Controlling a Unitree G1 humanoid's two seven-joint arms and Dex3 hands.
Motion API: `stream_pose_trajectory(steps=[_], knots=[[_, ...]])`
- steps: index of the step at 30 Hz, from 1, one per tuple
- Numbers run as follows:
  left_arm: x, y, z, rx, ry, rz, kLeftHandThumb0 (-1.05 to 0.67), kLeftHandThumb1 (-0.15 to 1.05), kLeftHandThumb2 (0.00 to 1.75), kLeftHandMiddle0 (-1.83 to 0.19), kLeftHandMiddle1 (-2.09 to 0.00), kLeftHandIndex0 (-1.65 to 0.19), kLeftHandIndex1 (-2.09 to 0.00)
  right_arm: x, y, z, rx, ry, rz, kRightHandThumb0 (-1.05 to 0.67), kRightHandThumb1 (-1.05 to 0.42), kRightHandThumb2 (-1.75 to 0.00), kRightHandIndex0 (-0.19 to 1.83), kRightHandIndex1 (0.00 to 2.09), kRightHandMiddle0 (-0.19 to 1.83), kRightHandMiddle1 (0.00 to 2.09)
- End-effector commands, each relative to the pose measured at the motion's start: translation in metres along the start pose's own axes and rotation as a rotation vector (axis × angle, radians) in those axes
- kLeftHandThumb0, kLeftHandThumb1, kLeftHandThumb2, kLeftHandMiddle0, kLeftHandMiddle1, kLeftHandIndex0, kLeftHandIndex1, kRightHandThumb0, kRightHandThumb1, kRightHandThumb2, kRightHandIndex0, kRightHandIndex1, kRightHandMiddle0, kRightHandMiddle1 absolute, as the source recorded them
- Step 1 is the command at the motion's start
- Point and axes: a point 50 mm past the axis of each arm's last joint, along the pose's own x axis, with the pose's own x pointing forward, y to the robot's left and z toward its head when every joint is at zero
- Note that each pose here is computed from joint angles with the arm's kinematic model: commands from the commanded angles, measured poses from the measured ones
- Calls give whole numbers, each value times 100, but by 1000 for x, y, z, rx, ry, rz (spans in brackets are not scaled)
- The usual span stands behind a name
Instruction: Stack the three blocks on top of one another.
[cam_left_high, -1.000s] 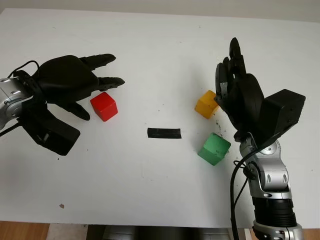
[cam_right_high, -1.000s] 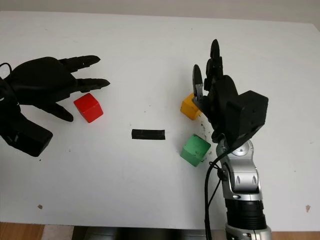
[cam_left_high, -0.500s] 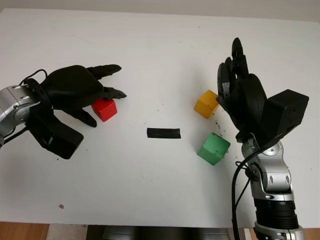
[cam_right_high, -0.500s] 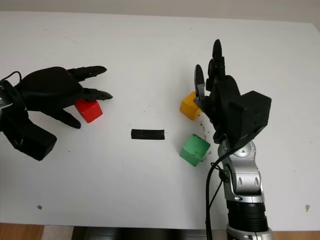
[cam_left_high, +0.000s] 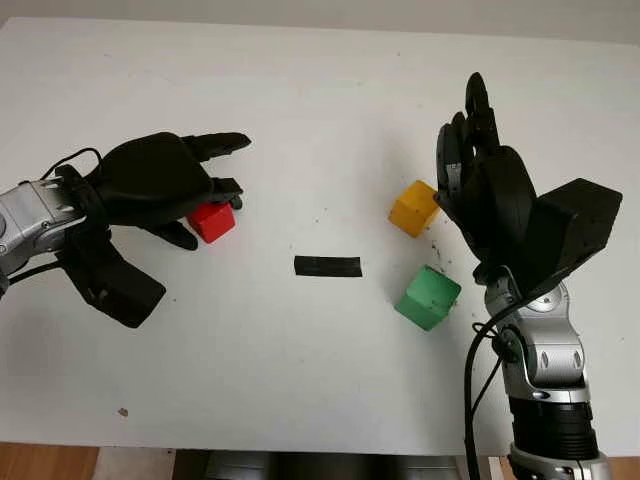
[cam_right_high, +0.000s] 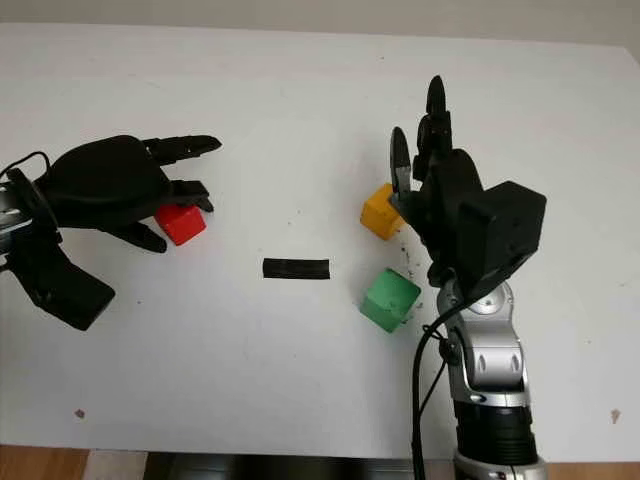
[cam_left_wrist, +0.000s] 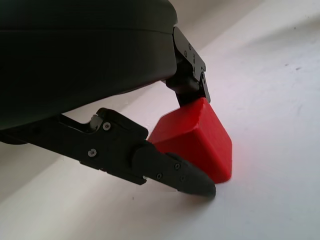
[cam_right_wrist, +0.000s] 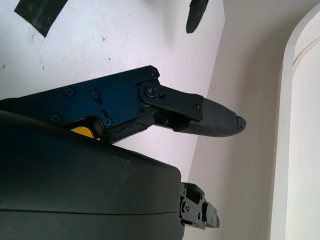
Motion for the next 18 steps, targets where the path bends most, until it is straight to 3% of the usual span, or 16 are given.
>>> stream_pose_trajectory(steps=[1, 9, 18], knots=[[-3, 5, -3, 43, 1, 24, -43, 94, 5, -18, -7, -41, -112, -2, -2, 2, -7, -8, -7, -71, -105, -66, -19, 0, -19, 0], [-3, 10, -4, 171, -2, 90, -22, 89, 5, -29, -8, -45, -117, -2, -2, 2, -1, -13, 0, -71, -105, -66, -19, 0, -19, 0], [-1, 19, -3, 105, -14, 141, -24, 88, 5, -32, -6, -42, -126, -3, -2, 1, 4, -12, -4, -69, -105, -67, -19, 0, -19, 0]])
